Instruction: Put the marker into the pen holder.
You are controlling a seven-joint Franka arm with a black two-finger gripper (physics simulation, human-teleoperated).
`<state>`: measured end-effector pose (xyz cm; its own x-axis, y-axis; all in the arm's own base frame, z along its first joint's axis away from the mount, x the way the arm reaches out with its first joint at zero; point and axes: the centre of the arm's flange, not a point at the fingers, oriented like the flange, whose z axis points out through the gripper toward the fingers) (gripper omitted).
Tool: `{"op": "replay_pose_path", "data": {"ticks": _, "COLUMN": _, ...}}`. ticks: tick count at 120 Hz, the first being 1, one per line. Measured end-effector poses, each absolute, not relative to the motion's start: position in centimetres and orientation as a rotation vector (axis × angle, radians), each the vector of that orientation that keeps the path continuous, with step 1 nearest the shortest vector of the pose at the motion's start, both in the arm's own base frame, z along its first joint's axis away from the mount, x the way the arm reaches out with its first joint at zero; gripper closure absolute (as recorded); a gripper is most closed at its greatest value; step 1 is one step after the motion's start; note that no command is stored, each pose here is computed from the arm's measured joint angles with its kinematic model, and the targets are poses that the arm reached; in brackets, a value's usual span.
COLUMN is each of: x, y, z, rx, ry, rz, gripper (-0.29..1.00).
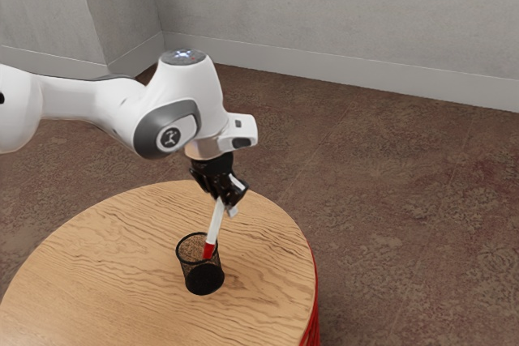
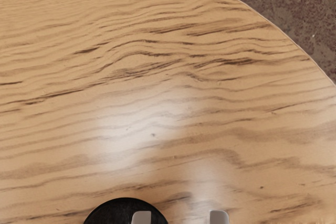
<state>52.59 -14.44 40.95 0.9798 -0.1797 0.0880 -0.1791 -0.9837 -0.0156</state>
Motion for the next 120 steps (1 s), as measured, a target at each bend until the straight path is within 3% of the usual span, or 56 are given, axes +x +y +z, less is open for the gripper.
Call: {"op": "replay_pose_path", "data": {"ticks": 120, "x": 52.0, "y": -16.2, "z": 41.0, "rx": -3.107, "ry": 0.378, "rz": -0.139, "gripper": 0.74}}
